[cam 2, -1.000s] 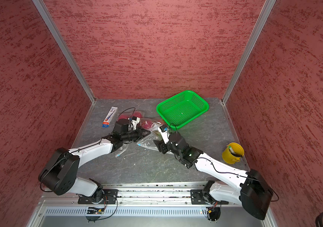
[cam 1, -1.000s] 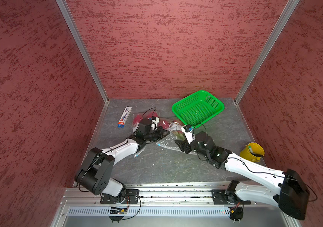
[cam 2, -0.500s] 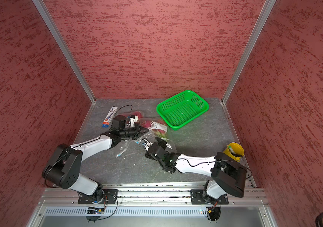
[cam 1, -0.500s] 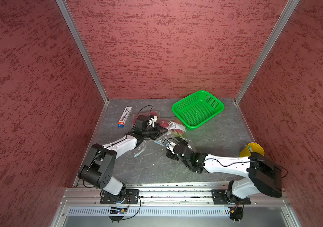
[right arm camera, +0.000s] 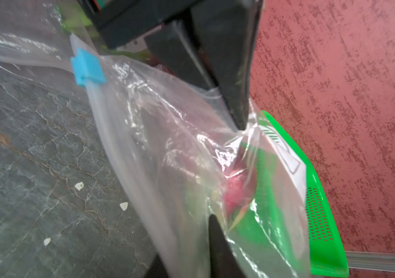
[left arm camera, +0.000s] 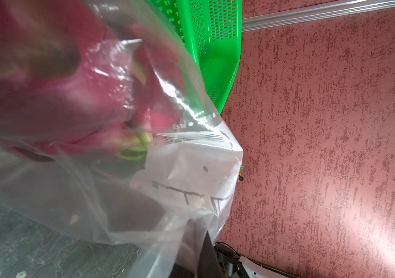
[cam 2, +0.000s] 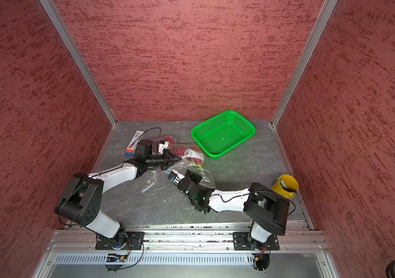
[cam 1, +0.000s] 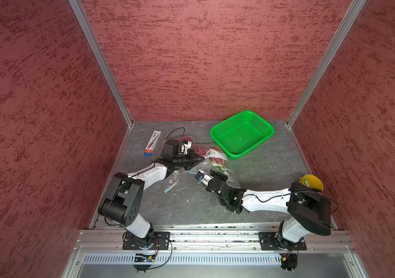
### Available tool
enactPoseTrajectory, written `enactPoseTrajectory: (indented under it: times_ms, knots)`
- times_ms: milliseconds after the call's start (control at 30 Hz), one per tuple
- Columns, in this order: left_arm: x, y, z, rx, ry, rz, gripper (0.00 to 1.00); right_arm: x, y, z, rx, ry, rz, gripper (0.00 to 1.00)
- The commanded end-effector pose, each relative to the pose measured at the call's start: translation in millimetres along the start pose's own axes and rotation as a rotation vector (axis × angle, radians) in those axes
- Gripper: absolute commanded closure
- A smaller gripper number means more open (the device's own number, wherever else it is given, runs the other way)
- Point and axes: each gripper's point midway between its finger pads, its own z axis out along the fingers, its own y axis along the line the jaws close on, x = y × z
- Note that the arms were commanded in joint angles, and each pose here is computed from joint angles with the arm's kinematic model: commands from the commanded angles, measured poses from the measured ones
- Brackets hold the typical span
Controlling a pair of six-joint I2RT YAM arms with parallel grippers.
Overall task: Open the zip-top bag and take out the dragon fruit
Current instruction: Pick up the zipper food storage bag at the center of the board.
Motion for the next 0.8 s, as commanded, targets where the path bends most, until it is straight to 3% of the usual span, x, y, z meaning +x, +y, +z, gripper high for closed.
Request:
enactPoseTrajectory:
  times_ms: [0,133,233,533,767]
  knots:
    - [-15.9,-9.7,-10.4,0.032,-0.05,0.048,0.83,-34.1,-5.2,-13.4,-0.081,-0.082,0.09,1.0]
    - [-44.1,-28.6,-32.4,0.059,-0.134,0.113,0.48,-46.1,0.4,-16.9,-0.212,-0.085,0.149,1.0]
    - [-64.2,-47.4,-55.4,0.079,-0.216,0.185,0.35,-57.6,-3.6,-18.5,-0.303,-0.101,0.226,1.0]
    - [-90.6,-97.7,-112.0,0.178,-0.398,0.394,0.25,-99.1,-60.6,-38.7,-0.467,-0.248,0.452,1.0]
    - [-80.0,-140.2,-122.8,0.363,-0.406,0.623,0.24,-107.1,-98.4,-46.7,-0.504,-0.313,0.521,1.0]
